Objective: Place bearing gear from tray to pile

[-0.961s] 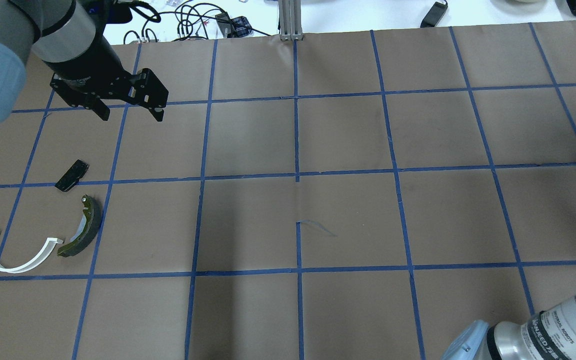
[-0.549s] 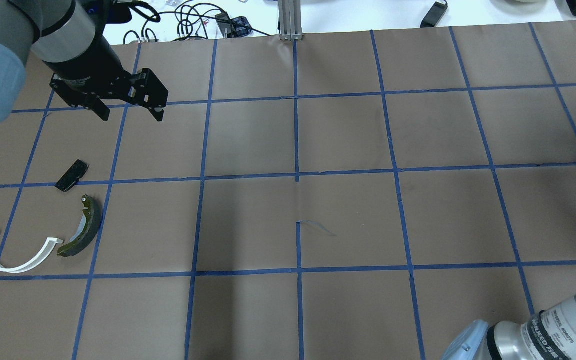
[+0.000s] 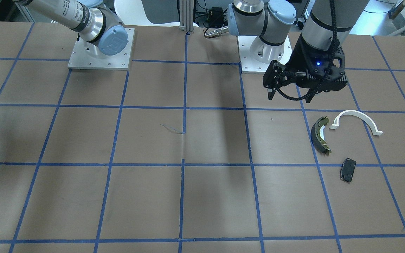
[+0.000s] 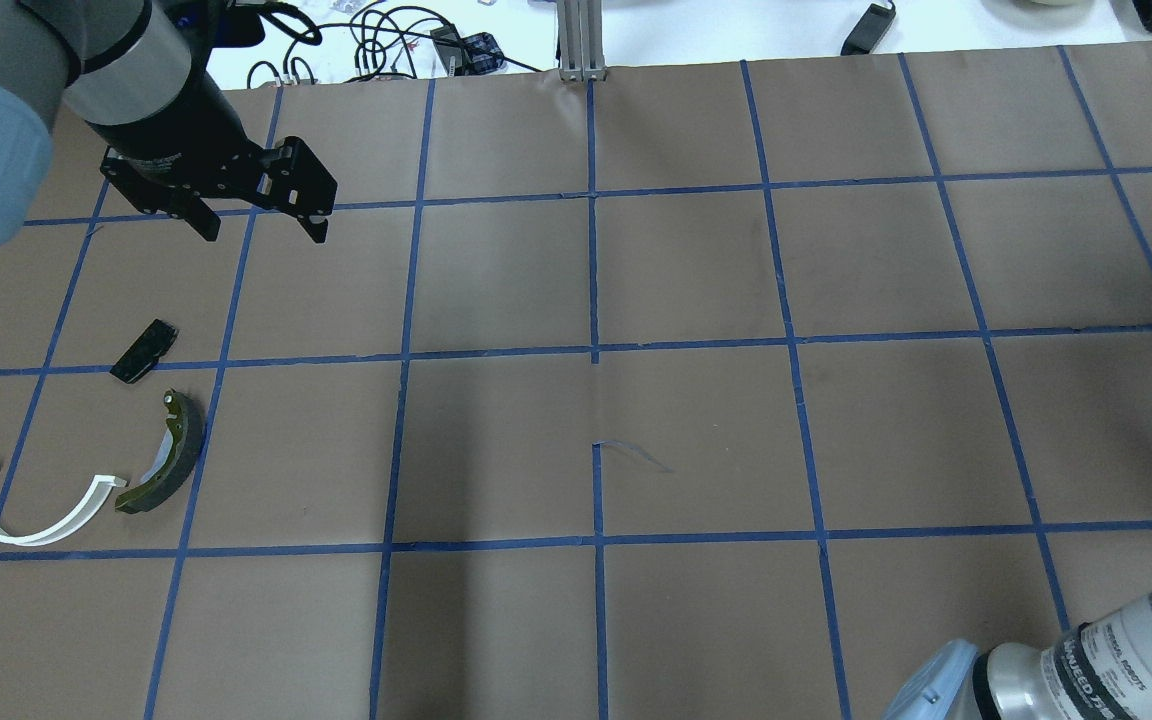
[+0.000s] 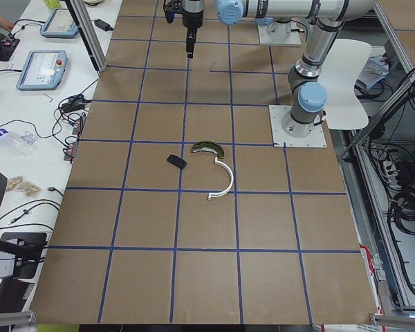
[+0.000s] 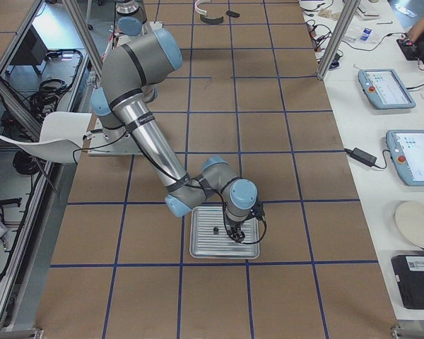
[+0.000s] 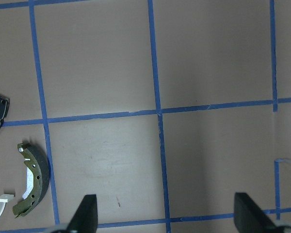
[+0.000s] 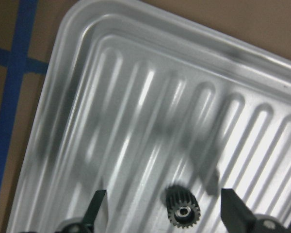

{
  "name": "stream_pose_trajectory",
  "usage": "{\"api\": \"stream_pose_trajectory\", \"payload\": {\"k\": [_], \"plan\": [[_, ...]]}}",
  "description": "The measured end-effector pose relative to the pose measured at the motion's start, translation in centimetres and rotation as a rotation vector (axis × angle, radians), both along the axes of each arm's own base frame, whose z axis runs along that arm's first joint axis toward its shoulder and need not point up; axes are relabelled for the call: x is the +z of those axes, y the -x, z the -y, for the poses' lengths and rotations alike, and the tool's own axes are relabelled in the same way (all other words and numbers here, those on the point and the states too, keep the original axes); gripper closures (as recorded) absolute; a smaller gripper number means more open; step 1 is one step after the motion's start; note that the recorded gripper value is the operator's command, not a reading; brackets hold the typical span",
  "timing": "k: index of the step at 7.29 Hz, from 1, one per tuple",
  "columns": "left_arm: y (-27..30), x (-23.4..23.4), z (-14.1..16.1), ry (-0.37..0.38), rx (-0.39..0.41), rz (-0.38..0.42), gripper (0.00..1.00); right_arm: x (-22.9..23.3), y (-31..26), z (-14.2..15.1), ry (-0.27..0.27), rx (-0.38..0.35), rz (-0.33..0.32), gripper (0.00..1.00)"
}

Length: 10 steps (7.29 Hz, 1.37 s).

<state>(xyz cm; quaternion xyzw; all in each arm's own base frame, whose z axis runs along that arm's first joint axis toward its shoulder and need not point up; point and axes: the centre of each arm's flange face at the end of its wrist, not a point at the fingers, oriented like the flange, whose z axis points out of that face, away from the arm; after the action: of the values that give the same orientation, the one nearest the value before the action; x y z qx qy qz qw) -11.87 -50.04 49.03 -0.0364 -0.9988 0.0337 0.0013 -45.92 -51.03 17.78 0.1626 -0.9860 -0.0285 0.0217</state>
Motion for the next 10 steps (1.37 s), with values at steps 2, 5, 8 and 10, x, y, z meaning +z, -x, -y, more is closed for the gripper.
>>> {"api": "stream_pose_trajectory", "payload": {"k": [2,5,8,10], "plan": [[0.0,0.0,0.0,0.000,0.001,0.000,0.00,-0.2,0.2,0.0,-0.007,0.002,-0.005,0.81],[0.0,0.0,0.0,0.000,0.000,0.000,0.00,0.0,0.6,-0.4,-0.030,0.009,-0.020,0.91],[0.0,0.0,0.0,-0.001,0.000,0.000,0.00,2.1,0.1,-0.6,-0.027,0.009,-0.029,0.91],[0.0,0.0,0.0,-0.001,-0.001,0.000,0.00,7.4,-5.5,1.5,-0.041,-0.022,-0.013,0.91]]}}
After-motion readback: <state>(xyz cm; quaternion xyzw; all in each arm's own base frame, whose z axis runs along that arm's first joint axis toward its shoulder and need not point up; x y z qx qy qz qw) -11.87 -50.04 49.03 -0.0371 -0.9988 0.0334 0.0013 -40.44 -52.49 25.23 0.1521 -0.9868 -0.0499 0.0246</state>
